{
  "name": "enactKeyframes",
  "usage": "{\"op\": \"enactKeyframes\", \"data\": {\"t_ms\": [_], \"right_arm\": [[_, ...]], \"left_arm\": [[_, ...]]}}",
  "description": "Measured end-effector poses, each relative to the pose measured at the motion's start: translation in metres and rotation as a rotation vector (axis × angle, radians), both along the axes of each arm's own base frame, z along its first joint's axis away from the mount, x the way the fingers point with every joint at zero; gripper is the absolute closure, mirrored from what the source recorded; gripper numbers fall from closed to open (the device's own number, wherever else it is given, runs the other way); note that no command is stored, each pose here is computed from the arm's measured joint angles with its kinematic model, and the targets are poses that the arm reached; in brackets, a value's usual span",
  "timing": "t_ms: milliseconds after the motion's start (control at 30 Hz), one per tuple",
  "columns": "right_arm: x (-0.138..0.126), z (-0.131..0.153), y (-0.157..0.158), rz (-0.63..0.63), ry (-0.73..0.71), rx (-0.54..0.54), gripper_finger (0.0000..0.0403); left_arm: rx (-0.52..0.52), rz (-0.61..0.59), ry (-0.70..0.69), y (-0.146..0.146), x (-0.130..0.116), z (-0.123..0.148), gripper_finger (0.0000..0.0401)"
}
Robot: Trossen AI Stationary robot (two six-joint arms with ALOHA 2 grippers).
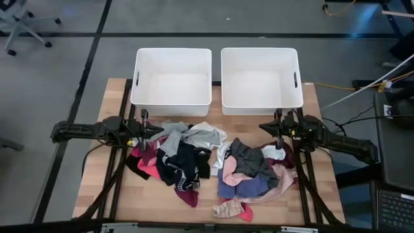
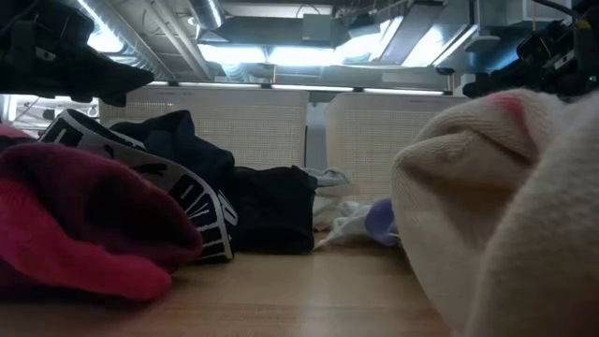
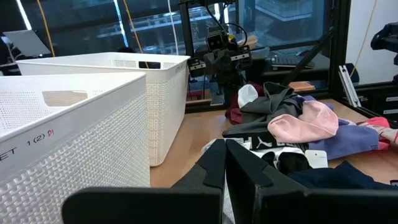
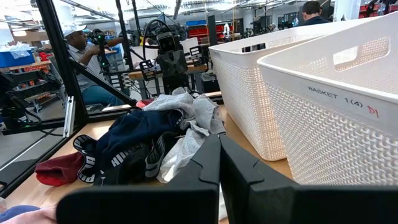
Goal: Sort clothes
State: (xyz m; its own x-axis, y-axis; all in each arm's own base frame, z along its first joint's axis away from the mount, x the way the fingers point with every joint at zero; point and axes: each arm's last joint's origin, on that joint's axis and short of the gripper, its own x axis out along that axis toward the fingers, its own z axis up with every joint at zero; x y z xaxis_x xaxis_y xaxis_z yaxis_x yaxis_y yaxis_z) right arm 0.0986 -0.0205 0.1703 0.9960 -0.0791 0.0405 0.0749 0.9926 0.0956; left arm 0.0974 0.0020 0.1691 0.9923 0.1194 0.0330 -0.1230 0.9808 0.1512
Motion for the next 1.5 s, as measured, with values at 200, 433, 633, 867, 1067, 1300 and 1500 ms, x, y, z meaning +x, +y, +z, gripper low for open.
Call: {"op": "enactKeyframes", "data": {"t_ms": [200,433,633,867,1067,1300,1500], "right_arm": [[0.000,0.000,0.000,0.000,0.000,0.000,0.0397],[0.000,0.000,0.000,0.000,0.000,0.000,0.0397],[0.000,0.000,0.000,0.000,0.000,0.000,0.0397],[0.000,0.000,0.000,0.000,0.000,0.000,0.0397],[0.000,0.000,0.000,0.000,0.000,0.000,0.0397],[0.000,0.000,0.000,0.000,0.000,0.000,0.0397],[0.000,0.000,0.000,0.000,0.000,0.000,0.0397]], "left_arm": [[0.000,0.000,0.000,0.000,0.000,0.000,0.0400],[0.000,0.000,0.001,0.000,0.000,0.000,0.0400],[0.000,0.000,0.001,0.000,0.000,0.000,0.0400],[-0.018,-0.001,-0.010,0.000,0.000,0.001,0.0400],[-0.216,-0.021,-0.121,0.000,-0.001,0.009,0.0400],[-0.326,-0.048,-0.225,0.000,-0.002,0.018,0.0400],[-0.438,-0.089,-0.230,-0.003,-0.002,0.018,0.0400]]}}
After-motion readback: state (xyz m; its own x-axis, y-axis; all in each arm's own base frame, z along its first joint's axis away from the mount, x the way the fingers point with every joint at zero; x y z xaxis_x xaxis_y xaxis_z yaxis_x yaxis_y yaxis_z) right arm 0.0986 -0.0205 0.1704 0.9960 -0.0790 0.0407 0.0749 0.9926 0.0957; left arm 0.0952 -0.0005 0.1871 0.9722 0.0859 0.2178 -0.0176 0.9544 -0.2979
